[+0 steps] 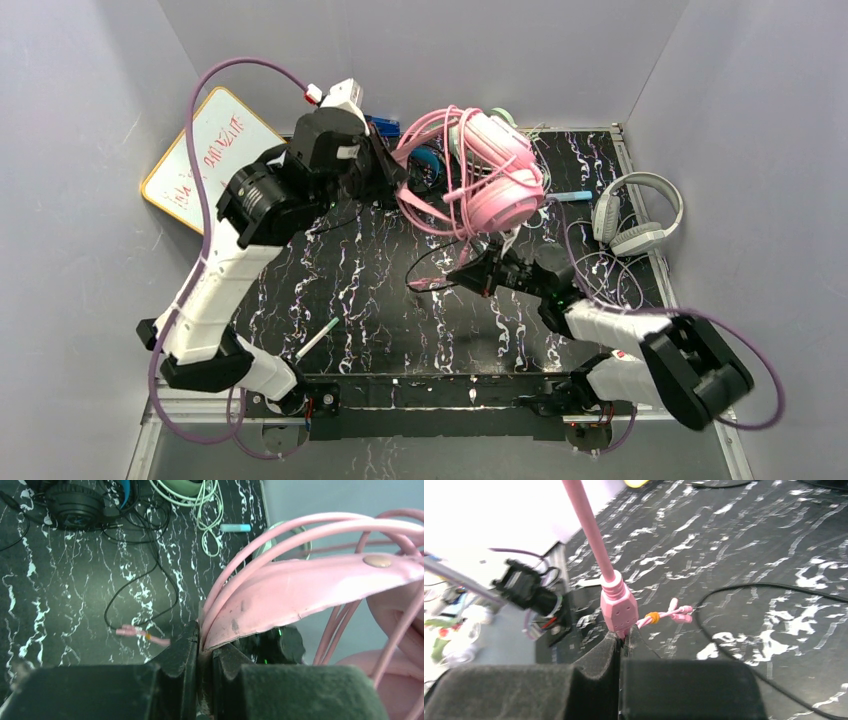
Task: Wrap the headphones
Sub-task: Wrap the headphones cable around the headphones.
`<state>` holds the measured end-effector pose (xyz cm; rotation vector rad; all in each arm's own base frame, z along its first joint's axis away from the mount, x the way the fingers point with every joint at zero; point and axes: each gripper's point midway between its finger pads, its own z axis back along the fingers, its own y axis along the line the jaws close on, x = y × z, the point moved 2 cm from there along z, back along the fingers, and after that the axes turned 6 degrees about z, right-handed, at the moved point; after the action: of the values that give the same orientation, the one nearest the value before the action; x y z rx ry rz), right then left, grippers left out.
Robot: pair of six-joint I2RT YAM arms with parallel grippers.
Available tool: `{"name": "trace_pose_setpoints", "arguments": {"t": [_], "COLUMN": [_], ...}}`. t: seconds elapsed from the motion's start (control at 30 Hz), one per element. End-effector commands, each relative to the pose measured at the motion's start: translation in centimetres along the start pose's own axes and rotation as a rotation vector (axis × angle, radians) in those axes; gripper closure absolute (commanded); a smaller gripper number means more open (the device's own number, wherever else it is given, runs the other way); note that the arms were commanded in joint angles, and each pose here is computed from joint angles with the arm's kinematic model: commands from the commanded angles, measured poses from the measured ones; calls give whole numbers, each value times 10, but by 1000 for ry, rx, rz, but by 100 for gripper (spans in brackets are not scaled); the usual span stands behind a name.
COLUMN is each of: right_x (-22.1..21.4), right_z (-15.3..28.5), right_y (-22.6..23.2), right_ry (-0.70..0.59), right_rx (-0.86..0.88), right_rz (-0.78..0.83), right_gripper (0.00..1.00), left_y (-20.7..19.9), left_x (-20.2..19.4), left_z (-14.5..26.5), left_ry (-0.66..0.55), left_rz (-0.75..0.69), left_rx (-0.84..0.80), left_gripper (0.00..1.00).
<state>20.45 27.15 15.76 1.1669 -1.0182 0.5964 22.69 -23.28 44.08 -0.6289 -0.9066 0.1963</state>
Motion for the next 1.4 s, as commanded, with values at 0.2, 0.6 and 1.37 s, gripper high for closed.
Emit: {"name": "trace_pose_setpoints", "arguments": {"t": [0.2, 0.6, 1.37], "right_x": [-24, 12, 64], "right_z": [48, 44, -47], "right_y": [72, 107, 137], "right_ry": [180, 317, 437], "right_rx": [168, 254, 212], "right_rz": [-170, -226, -175], "right_gripper": [99, 99, 98], "left_y": [21, 116, 236], "left_x": [79, 48, -60], "left_z": [-86, -124, -172], "left_ry": [-111, -205, -44], "left_rz": [319, 363, 292], "left_rx": [-93, 199, 724], "left_gripper": [100, 100, 100]}}
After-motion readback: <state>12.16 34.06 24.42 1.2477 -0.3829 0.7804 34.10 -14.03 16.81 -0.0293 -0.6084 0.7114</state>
